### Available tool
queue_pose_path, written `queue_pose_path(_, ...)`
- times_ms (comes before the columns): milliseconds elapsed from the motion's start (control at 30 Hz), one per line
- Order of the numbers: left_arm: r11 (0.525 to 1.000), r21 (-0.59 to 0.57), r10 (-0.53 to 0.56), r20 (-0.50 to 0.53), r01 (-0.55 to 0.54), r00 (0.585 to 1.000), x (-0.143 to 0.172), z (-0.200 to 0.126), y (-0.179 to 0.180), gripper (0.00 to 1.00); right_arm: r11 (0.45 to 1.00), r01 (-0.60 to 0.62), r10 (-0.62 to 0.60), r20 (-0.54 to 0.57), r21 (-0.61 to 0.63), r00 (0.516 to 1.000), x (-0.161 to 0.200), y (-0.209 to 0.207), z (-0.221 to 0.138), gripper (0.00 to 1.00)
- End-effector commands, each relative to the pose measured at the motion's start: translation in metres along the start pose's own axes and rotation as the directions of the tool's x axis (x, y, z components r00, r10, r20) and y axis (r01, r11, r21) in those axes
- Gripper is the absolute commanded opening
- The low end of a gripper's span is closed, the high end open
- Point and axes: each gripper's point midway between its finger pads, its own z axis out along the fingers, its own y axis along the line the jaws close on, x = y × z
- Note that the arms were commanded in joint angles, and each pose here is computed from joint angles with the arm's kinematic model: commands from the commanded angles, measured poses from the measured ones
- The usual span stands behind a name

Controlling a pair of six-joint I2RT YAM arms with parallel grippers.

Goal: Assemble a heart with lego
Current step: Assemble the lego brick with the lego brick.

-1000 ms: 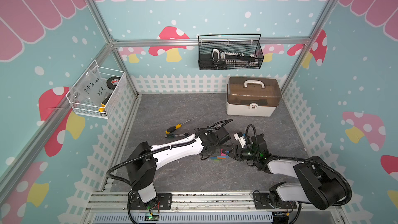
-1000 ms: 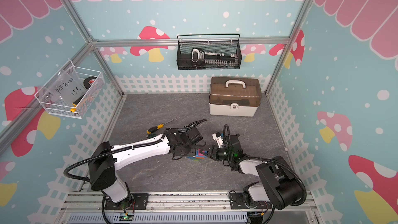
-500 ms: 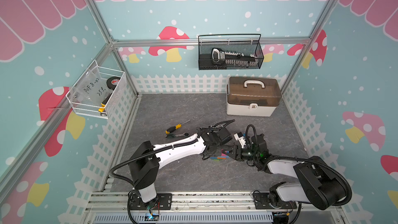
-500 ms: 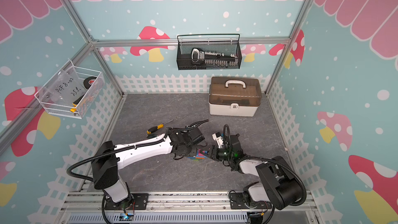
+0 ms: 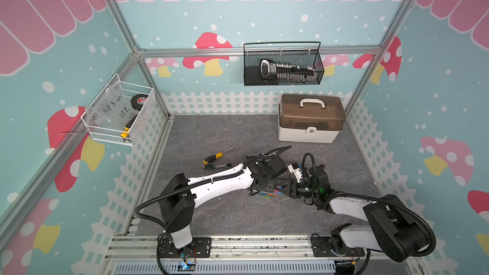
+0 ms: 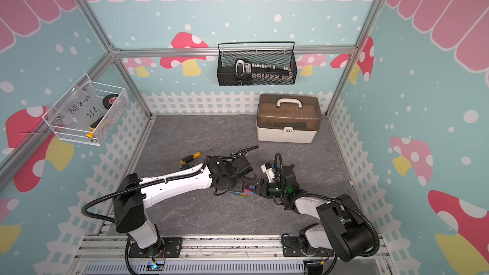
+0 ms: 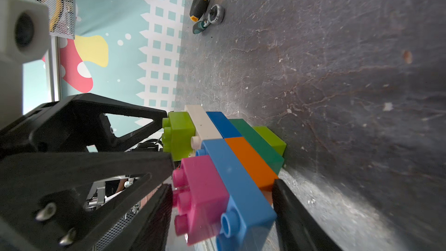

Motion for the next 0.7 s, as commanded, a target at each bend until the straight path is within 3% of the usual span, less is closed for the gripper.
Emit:
queue_pose_path(0, 0.989, 0.08, 0.114, 0.106, -0.123, 0.988, -0.012, -0.025, -0.003, 0.74, 1.0, 0.004, -0.004, -0.002, 0.021, 1.0, -0.001, -0.001, 0.0, 0.63)
queue_pose_path(67, 0.966, 0.11, 0.216, 0.155, -0.235, 0.964, -0.011, -0.028, 0.003, 0.76, 1.0, 0.007, -0.007, -0.003, 0.021, 1.0, -0.002, 0.0, 0.0, 0.64)
queue_pose_path(167, 0.88, 0.209, 0.381, 0.228, -0.427, 0.896, -0.006, -0.037, 0.005, 0.78, 1.0, 0.007, -0.007, -0.005, 0.021, 1.0, -0.005, 0.002, 0.001, 0.66)
queue_pose_path(300, 0.703, 0.22, 0.57, 0.394, -0.676, 0.721, -0.002, -0.049, 0.014, 0.8, 1.0, 0.011, -0.011, 0.0, 0.028, 1.0, -0.007, 0.003, 0.001, 0.68)
queue_pose_path(400, 0.562, 0.19, 0.653, 0.496, -0.805, 0.573, 0.003, -0.05, 0.025, 0.83, 0.999, 0.008, -0.009, 0.003, 0.033, 1.0, -0.008, 0.003, 0.0, 0.7)
queue_pose_path(467, 0.503, 0.169, 0.672, 0.54, -0.848, 0.506, 0.002, -0.048, 0.032, 0.86, 0.999, 0.015, -0.015, 0.001, 0.032, 1.0, -0.009, 0.005, 0.0, 0.71)
queue_pose_path(667, 0.25, 0.155, 0.754, 0.588, -0.956, 0.293, 0.005, -0.025, 0.043, 0.91, 0.997, 0.064, -0.064, 0.013, 0.041, 0.998, -0.014, 0.014, -0.006, 0.81)
